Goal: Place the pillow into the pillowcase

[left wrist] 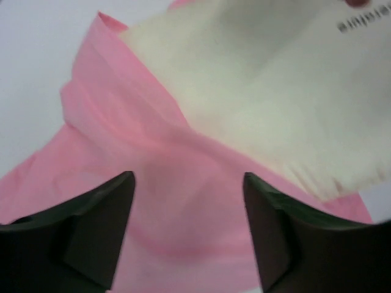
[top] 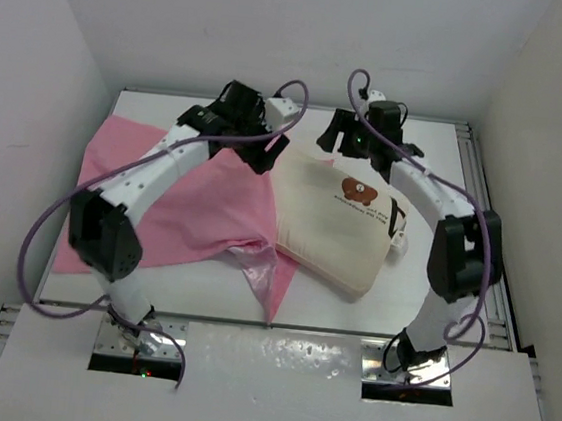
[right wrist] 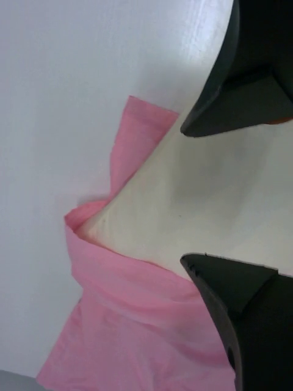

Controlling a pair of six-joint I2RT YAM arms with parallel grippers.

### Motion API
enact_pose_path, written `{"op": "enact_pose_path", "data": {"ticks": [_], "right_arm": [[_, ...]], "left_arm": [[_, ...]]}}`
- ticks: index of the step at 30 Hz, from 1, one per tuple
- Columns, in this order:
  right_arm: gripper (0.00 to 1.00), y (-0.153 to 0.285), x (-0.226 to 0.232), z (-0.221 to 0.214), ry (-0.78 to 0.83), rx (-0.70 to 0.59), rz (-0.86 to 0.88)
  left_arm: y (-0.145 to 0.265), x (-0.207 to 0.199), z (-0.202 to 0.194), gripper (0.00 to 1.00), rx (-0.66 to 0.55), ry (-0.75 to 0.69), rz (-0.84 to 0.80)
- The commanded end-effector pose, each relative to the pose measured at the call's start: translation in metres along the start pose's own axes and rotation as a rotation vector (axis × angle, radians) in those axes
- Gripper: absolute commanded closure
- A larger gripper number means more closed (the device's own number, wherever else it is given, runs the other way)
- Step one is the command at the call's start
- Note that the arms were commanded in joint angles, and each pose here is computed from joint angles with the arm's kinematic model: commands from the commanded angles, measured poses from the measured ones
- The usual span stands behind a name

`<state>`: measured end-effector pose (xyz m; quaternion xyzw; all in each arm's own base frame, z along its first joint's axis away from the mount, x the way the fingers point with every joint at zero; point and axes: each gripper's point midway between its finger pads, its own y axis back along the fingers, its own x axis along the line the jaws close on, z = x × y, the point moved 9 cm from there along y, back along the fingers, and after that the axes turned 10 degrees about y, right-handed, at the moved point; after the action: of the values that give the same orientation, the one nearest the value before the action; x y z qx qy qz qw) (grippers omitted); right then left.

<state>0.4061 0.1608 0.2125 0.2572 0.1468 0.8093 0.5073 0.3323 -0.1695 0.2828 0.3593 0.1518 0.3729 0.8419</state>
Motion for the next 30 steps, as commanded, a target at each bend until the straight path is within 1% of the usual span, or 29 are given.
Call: {"op": "enact_pose_path", "data": {"ticks": [1, 2, 3, 4, 5, 8, 9, 10, 11, 12, 13, 14, 15, 16, 17, 18, 19, 20, 21, 23, 24, 25, 26, 27, 29, 30], "right_arm": [[0.20, -0.023, -0.018, -0.018, 0.089, 0.209, 0.040], [0.16, -0.028, -0.023, -0.022, 0.108, 0.239, 0.053], [0.12, -0.042, -0.030, -0.023, 0.119, 0.252, 0.065], [0.03, -0.048, -0.031, -0.027, 0.126, 0.266, 0.095], [0.01, -0.053, -0.031, -0.022, 0.163, 0.254, 0.127], [0.01, -0.084, -0.026, -0.046, 0.161, 0.309, 0.303], [0.01, -0.091, -0.025, -0.052, 0.155, 0.322, 0.336], [0.01, -0.095, -0.023, -0.053, 0.151, 0.324, 0.374], [0.01, -0.099, -0.020, -0.059, 0.137, 0.342, 0.416], [0.01, -0.104, -0.017, -0.070, 0.106, 0.365, 0.503], [0.01, -0.104, -0.015, -0.077, 0.088, 0.379, 0.544], [0.01, -0.103, -0.015, -0.083, 0.071, 0.385, 0.580], [0.01, -0.101, -0.009, -0.082, 0.075, 0.362, 0.620], [0.01, -0.096, -0.011, -0.095, 0.057, 0.380, 0.624], [0.02, -0.094, -0.010, -0.097, 0.056, 0.376, 0.624], [0.04, -0.091, -0.010, -0.099, 0.059, 0.370, 0.617], [0.07, -0.085, -0.009, -0.100, 0.057, 0.358, 0.609], [0.11, -0.083, -0.010, -0.101, 0.055, 0.354, 0.597], [0.20, -0.079, -0.011, -0.098, 0.054, 0.339, 0.581], [0.25, -0.075, -0.012, -0.097, 0.042, 0.331, 0.567], [0.27, -0.073, -0.012, -0.094, 0.042, 0.320, 0.555], [0.29, -0.072, -0.014, -0.092, 0.042, 0.313, 0.549], [0.32, -0.071, -0.014, -0.092, 0.043, 0.312, 0.544], [0.43, -0.071, -0.012, -0.092, 0.043, 0.315, 0.542], [0.59, -0.069, -0.011, -0.089, 0.046, 0.314, 0.529], [0.82, -0.067, -0.011, -0.089, 0.035, 0.318, 0.526]], "left_arm": [[-0.049, 0.018, 0.029, 0.26, -0.028, 0.144, 0.070], [-0.059, 0.023, 0.033, 0.15, -0.028, 0.164, 0.106], [-0.067, 0.028, 0.038, 0.10, -0.044, 0.173, 0.132], [-0.084, 0.035, 0.044, 0.07, -0.046, 0.181, 0.158], [-0.093, 0.040, 0.047, 0.02, -0.048, 0.192, 0.187], [-0.123, 0.063, 0.056, 0.01, -0.063, 0.211, 0.331], [-0.136, 0.070, 0.056, 0.03, -0.060, 0.214, 0.374], [-0.140, 0.077, 0.054, 0.15, -0.050, 0.214, 0.442], [-0.145, 0.081, 0.051, 0.22, -0.045, 0.212, 0.464], [-0.153, 0.084, 0.045, 0.27, -0.024, 0.210, 0.475], [-0.157, 0.084, 0.041, 0.34, -0.007, 0.203, 0.467], [-0.160, 0.086, 0.035, 0.38, 0.011, 0.202, 0.455], [-0.163, 0.085, 0.030, 0.40, 0.029, 0.195, 0.442], [-0.166, 0.084, 0.024, 0.45, 0.051, 0.185, 0.431], [-0.171, 0.082, 0.012, 0.49, 0.091, 0.179, 0.421], [-0.174, 0.082, 0.005, 0.51, 0.118, 0.173, 0.411], [-0.178, 0.082, -0.003, 0.57, 0.150, 0.160, 0.394], [-0.178, 0.081, -0.013, 0.61, 0.199, 0.156, 0.384], [-0.180, 0.081, -0.019, 0.68, 0.232, 0.152, 0.374], [-0.175, 0.085, -0.028, 0.76, 0.278, 0.169, 0.359], [-0.168, 0.084, -0.024, 0.84, 0.265, 0.183, 0.341], [-0.161, 0.087, -0.025, 0.88, 0.268, 0.193, 0.334], [-0.149, 0.088, -0.017, 0.95, 0.245, 0.194, 0.330], [-0.143, 0.087, -0.015, 1.00, 0.238, 0.196, 0.326], [-0.128, 0.084, -0.007, 1.00, 0.209, 0.189, 0.306], [-0.125, 0.081, -0.004, 1.00, 0.194, 0.190, 0.276]]}}
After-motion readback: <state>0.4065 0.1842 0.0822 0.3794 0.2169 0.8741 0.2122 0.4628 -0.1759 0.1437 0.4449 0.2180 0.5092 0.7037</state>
